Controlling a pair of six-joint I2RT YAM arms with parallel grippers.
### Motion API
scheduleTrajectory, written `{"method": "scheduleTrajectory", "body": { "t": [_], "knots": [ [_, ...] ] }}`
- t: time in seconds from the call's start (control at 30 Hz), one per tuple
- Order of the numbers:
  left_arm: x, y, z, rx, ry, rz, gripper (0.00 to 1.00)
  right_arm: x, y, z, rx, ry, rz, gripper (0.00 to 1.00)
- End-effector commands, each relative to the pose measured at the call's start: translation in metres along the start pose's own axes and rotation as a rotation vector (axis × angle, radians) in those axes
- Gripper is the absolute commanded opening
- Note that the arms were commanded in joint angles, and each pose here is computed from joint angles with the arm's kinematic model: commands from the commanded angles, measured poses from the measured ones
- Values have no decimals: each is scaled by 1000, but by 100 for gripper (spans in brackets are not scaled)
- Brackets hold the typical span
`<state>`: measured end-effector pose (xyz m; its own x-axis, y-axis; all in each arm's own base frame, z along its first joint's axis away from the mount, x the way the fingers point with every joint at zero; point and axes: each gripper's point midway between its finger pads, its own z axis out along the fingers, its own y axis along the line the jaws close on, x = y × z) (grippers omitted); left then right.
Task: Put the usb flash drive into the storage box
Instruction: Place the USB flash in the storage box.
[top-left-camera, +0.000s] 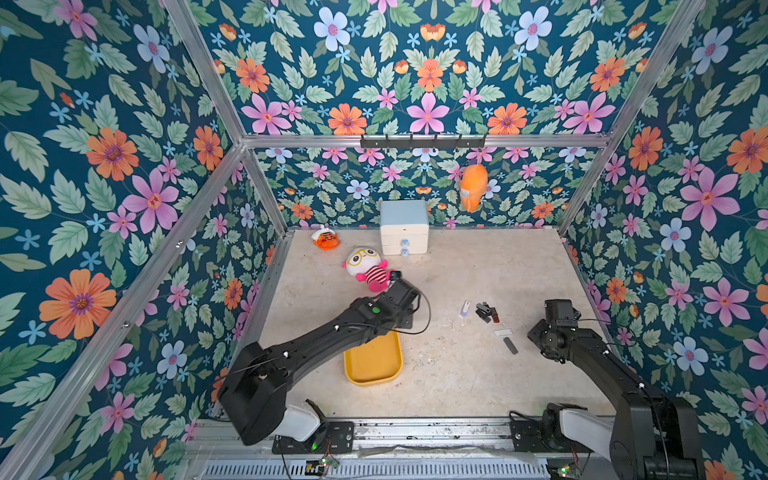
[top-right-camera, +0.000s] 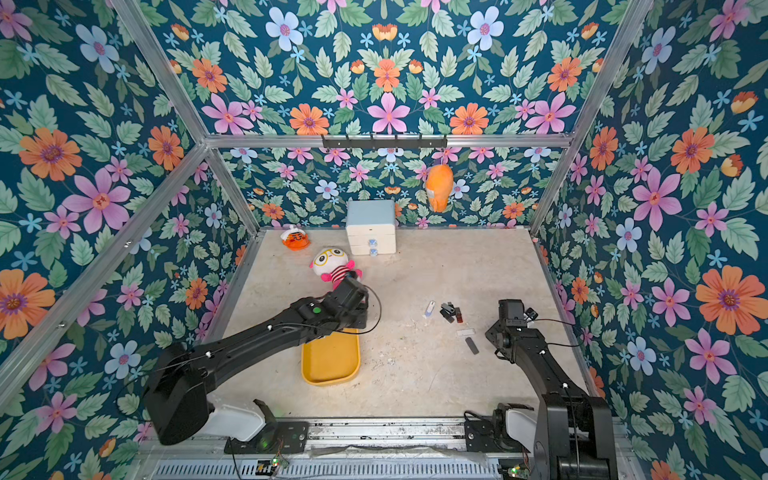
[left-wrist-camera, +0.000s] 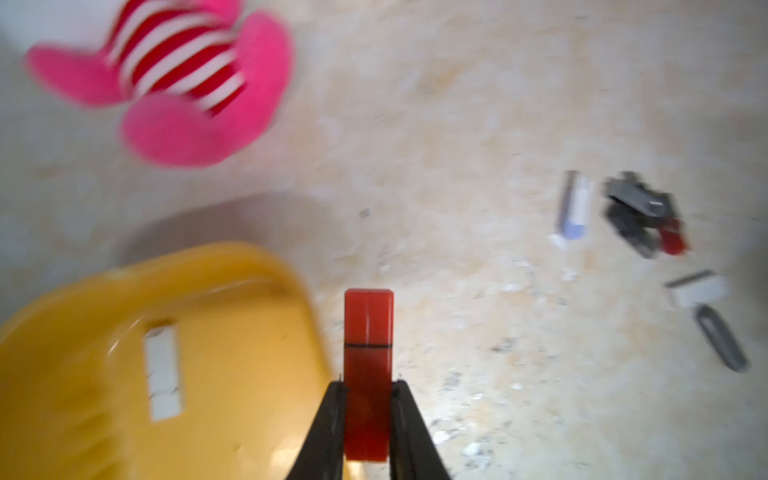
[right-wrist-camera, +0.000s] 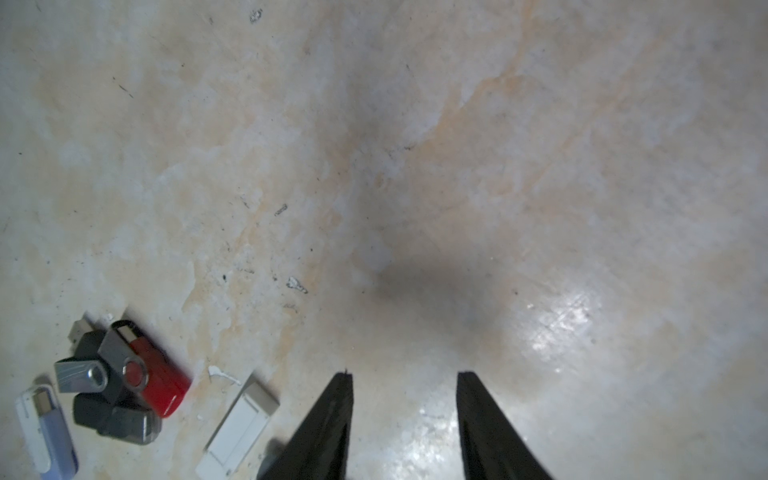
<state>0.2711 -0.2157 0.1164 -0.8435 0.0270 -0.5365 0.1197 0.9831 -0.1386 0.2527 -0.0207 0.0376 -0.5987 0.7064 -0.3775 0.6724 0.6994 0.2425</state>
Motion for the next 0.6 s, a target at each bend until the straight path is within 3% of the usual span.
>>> {"method": "scheduleTrajectory", "body": {
  "t": [0.0, 0.3, 0.57],
  "knots": [
    [15, 39, 10, -104, 21, -140, 11, -2, 1, -1, -5, -11, -13, 47],
    [20, 70, 60, -216, 81, -175, 9, -3, 1, -1, -6, -14, -12, 47],
    [35, 86, 74, -255, 133, -200, 11, -2, 1, -1, -5, -12, -12, 47]
  ]
}}
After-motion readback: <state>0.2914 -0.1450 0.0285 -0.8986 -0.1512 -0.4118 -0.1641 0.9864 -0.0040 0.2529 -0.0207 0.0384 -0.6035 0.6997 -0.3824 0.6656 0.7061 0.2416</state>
